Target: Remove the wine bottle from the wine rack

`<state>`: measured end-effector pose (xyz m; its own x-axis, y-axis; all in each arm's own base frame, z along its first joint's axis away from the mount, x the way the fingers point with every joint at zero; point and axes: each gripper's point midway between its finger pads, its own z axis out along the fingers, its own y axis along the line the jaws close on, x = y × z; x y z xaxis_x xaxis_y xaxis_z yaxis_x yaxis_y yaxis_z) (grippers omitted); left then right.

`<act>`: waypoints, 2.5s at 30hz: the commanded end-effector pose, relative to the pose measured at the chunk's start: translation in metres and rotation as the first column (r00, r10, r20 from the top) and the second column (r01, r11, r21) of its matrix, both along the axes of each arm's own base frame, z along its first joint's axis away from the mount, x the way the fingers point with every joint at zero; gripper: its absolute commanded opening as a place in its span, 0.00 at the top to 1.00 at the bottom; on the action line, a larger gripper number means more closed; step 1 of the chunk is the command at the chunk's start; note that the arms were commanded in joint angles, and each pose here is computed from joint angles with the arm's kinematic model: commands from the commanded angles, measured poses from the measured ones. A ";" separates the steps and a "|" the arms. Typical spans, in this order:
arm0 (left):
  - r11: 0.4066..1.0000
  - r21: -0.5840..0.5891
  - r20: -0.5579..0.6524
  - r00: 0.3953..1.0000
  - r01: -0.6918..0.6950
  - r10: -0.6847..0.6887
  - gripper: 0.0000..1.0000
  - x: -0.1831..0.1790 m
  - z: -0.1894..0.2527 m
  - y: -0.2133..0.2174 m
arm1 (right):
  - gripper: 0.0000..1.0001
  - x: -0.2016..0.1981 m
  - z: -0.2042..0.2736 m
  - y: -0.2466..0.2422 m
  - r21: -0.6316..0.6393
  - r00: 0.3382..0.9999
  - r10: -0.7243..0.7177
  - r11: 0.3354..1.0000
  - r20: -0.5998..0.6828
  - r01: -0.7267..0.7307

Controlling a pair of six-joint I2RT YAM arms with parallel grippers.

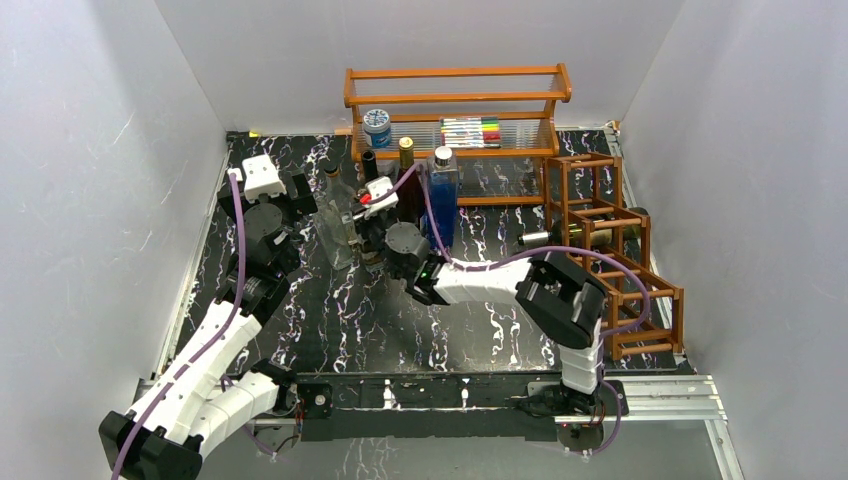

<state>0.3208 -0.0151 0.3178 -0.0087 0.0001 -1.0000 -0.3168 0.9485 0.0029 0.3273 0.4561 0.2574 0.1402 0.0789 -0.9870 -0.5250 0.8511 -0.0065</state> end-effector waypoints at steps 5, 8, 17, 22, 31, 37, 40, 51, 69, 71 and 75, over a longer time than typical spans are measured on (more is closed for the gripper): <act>1.000 -0.028 0.054 0.998 -0.009 0.011 0.02 -0.002 0.018 0.002 | 1.00 0.004 0.074 -0.002 0.330 0.985 -0.170 0.930 0.002 0.160; 1.000 -0.025 0.042 0.999 -0.006 0.007 0.02 0.000 0.016 0.000 | 0.95 0.005 0.069 0.002 0.287 0.982 -0.190 0.940 -0.005 0.183; 0.999 -0.024 0.051 0.998 -0.030 0.031 0.02 -0.003 0.020 0.007 | 0.15 -0.004 0.058 0.005 0.100 0.986 -0.163 0.982 0.014 0.161; 0.999 -0.025 0.060 0.997 -0.043 0.045 0.02 -0.004 0.019 0.011 | 0.02 -0.016 0.064 0.012 -0.018 0.997 -0.074 0.997 0.025 0.075; 1.000 -0.013 0.023 1.000 -0.016 0.016 0.02 0.007 0.010 0.002 | 0.02 -0.062 0.063 -0.048 -0.212 0.991 0.026 0.976 -0.129 -0.053; 1.000 -0.006 0.022 1.000 -0.007 0.007 0.03 0.008 0.010 0.000 | 0.02 -0.100 0.009 -0.120 -0.337 0.952 0.005 0.935 -0.307 -0.114; 0.999 -0.036 0.009 1.000 0.009 -0.008 0.03 0.011 0.015 -0.005 | 0.02 -0.116 -0.007 -0.156 -0.376 0.931 -0.027 0.919 -0.364 -0.120; 0.980 -0.156 0.087 0.990 0.124 -0.111 0.02 -0.012 0.090 -0.016 | 0.02 -0.139 -0.017 -0.223 -0.431 0.923 -0.063 0.895 -0.379 -0.116; 0.981 -0.091 0.302 0.943 0.174 -0.139 0.02 -0.017 0.107 -0.015 | 0.02 -0.108 -0.062 -0.299 -0.807 0.925 -0.251 0.583 -0.283 -0.089; 0.980 -0.082 0.329 0.933 0.180 -0.144 0.02 -0.027 0.113 -0.015 | 0.02 -0.102 -0.072 -0.311 -0.825 0.919 -0.262 0.555 -0.295 -0.107; 0.986 -0.055 0.356 0.926 0.157 -0.127 0.02 -0.037 0.116 -0.013 | 0.02 -0.086 -0.083 -0.344 -0.916 0.897 -0.387 0.398 -0.212 -0.045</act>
